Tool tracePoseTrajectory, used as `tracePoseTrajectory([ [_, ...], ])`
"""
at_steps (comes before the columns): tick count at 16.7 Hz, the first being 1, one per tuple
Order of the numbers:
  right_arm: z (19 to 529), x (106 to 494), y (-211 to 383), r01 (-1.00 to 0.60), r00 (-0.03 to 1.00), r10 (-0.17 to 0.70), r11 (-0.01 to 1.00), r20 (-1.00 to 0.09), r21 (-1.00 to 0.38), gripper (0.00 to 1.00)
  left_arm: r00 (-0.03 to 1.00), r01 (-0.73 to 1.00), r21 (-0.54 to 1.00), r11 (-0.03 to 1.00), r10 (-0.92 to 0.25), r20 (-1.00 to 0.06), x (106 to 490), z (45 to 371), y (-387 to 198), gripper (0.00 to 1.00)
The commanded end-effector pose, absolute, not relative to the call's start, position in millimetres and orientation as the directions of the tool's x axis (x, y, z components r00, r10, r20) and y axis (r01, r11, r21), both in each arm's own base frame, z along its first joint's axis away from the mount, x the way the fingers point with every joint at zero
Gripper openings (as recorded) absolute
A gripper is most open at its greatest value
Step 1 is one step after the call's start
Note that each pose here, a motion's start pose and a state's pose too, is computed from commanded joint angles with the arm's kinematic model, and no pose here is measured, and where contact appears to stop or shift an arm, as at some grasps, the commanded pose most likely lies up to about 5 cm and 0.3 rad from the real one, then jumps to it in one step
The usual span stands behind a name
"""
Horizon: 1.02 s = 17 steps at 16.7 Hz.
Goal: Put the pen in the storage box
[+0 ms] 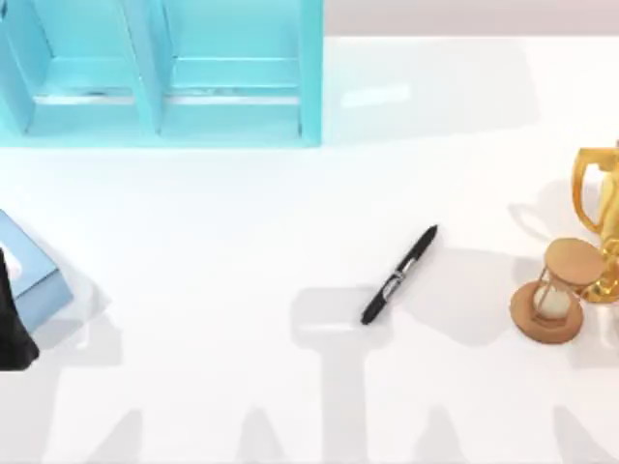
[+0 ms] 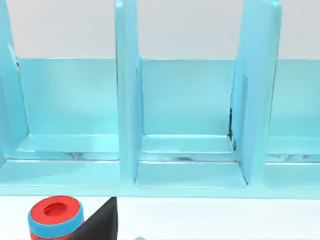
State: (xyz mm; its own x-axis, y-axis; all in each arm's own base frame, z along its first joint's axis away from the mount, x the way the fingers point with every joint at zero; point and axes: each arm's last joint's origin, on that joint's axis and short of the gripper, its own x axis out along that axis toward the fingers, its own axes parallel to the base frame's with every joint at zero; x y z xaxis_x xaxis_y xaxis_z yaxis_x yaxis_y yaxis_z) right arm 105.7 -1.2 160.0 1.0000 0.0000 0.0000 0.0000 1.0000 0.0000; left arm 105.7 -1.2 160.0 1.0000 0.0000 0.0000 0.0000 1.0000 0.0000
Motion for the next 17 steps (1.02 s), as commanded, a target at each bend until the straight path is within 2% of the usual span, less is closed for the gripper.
tracePoseTrajectory([
  [4, 165, 106, 1, -0.021, 1.000, 0.021, 0.999, -0.020, 0.026, 1.00, 1.000, 0.000, 0.000, 1.000, 0.000, 0.000, 106, 160, -1, 1.00],
  [8, 197, 111, 13, -0.101, 0.982, 0.126, 0.981, -0.140, 0.168, 1.00, 1.000, 0.000, 0.000, 1.000, 0.000, 0.000, 106, 160, -1, 1.00],
  [12, 249, 138, 38, -0.122, 0.903, 0.252, 0.927, -0.349, 0.354, 1.00, 1.000, 0.000, 0.000, 1.000, 0.000, 0.000, 106, 160, -1, 1.00],
  [14, 268, 164, 59, -0.072, 0.822, 0.294, 0.903, -0.487, 0.424, 1.00, 1.000, 0.000, 0.000, 1.000, 0.000, 0.000, 106, 160, -1, 1.00],
  [17, 281, 209, 99, 0.057, 0.668, 0.312, 0.884, -0.676, 0.465, 1.00, 1.000, 0.000, 0.000, 1.000, 0.000, 0.000, 106, 160, -1, 1.00],
])
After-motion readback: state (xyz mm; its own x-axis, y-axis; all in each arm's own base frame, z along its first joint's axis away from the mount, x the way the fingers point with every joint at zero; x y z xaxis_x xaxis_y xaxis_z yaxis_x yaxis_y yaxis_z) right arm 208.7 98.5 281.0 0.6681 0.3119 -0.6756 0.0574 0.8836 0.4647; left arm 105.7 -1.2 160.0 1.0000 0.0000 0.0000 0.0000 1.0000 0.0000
